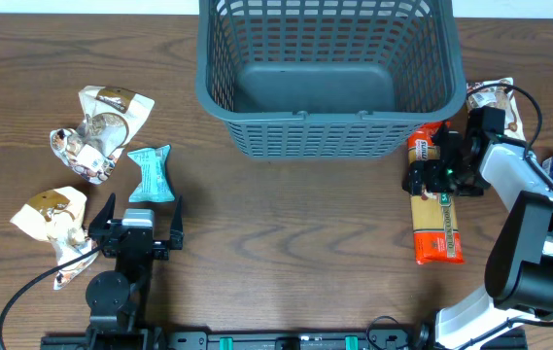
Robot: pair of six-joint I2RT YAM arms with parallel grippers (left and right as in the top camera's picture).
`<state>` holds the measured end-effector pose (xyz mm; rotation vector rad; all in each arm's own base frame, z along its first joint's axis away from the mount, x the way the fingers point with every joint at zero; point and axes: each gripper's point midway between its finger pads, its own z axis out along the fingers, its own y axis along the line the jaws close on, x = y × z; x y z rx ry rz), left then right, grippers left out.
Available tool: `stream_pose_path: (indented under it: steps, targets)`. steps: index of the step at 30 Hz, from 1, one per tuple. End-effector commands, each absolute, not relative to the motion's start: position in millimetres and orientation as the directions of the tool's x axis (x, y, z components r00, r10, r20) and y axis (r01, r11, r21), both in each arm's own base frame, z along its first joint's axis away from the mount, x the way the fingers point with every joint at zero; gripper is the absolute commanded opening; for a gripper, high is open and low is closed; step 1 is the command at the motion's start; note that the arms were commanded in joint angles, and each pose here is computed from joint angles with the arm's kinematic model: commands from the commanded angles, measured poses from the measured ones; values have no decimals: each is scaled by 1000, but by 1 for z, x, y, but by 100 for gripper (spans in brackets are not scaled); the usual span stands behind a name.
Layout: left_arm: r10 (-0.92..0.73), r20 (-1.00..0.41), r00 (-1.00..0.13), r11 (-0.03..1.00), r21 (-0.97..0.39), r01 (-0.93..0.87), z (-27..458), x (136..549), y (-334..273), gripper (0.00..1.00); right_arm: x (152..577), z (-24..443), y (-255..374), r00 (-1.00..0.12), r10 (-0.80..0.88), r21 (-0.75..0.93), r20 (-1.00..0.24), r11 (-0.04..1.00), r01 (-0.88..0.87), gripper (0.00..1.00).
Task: Pack container
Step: 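Lift the spaghetti package with the right gripper toward the basket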
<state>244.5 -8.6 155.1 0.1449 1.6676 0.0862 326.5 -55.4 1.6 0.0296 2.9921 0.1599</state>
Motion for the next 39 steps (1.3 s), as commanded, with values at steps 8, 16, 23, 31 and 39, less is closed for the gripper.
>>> stream_pose_path:
  steps: [8, 16, 23, 31, 39]
  targets:
    - [143, -982, -125, 990, 141, 28, 143, 245, -5, 99, 322, -9, -53, -993, 52, 82, -108, 996, 43, 97]
    - [143, -982, -125, 990, 141, 27, 143, 245, -5, 99, 320, -10, -53, -992, 73, 82, -103, 995, 64, 49]
    - [143, -982, -125, 990, 141, 27, 143, 245, -5, 99, 321, -10, -52, -990, 93, 93, -104, 992, 84, 1]
    - [143, -982, -125, 990, 141, 27, 143, 245, -5, 99, 336, 15, -77, -934, 311, 120, -176, 948, 293, 1]
    - [143, -982, -125, 990, 141, 27, 143, 245, -5, 99, 341, 94, -140, -704, 611, 300, -362, 791, 533, 1]
